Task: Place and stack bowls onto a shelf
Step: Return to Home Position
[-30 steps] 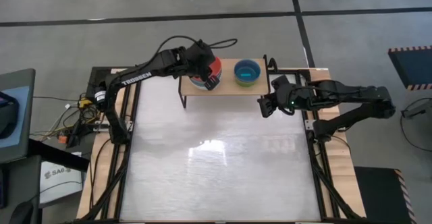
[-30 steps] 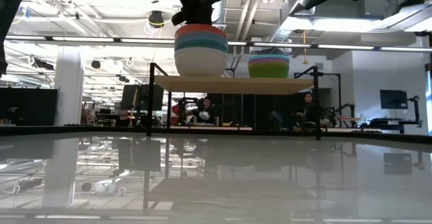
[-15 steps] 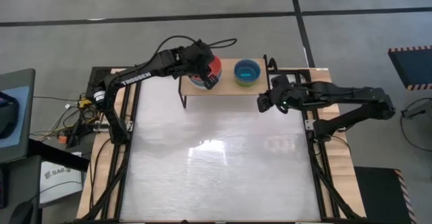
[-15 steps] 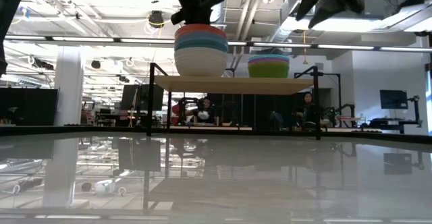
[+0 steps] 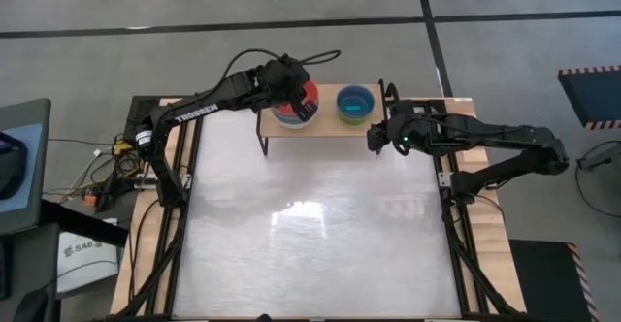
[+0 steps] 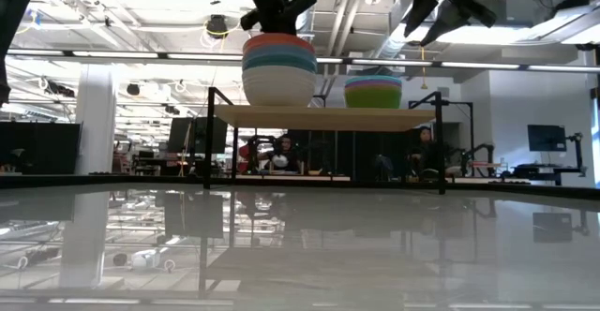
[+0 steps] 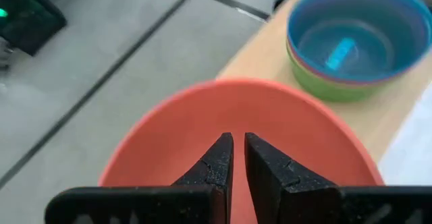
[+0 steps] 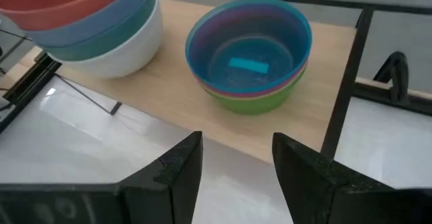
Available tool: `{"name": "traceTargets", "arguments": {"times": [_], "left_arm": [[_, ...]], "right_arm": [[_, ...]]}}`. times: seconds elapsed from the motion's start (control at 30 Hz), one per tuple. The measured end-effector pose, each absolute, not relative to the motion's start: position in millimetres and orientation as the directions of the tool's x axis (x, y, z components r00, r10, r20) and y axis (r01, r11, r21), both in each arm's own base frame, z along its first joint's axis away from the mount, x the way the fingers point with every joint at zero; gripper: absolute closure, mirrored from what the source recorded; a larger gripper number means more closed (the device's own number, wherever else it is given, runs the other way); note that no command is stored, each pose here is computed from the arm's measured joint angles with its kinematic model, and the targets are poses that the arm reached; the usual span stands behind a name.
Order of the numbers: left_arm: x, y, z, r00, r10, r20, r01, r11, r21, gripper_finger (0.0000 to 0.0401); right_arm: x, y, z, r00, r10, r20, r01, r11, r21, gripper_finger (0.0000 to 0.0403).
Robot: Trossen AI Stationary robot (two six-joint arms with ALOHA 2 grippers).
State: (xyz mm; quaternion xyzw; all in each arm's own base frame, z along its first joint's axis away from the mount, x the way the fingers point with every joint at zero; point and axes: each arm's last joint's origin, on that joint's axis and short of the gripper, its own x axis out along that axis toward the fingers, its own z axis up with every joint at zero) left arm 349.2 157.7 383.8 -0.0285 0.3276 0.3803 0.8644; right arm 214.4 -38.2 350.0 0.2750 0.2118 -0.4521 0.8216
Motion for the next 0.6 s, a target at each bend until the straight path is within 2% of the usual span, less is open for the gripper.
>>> {"name": "traceTargets", "arguments": {"times": [0.13, 0.37, 0.6], "left_arm": [[350, 159, 387, 0.469, 0.695, -0.544, -0.709, 0.664, 0.238, 0.0377], [344, 145, 389, 0.441, 0.69, -0.574, -0.685, 0.672, 0.282, 0.0377], [331, 135, 437, 0.612, 0.704, -0.36, -0.693, 0.697, 0.186, 0.0381]], "right_arm": [[215, -38, 351, 0.506, -0.631, -0.588, 0.856, 0.45, 0.253, 0.0196], [216, -34, 351, 0.514, -0.625, -0.587, 0.849, 0.468, 0.246, 0.0196], [217, -23, 351, 0.532, -0.624, -0.573, 0.835, 0.498, 0.233, 0.0196]]}}
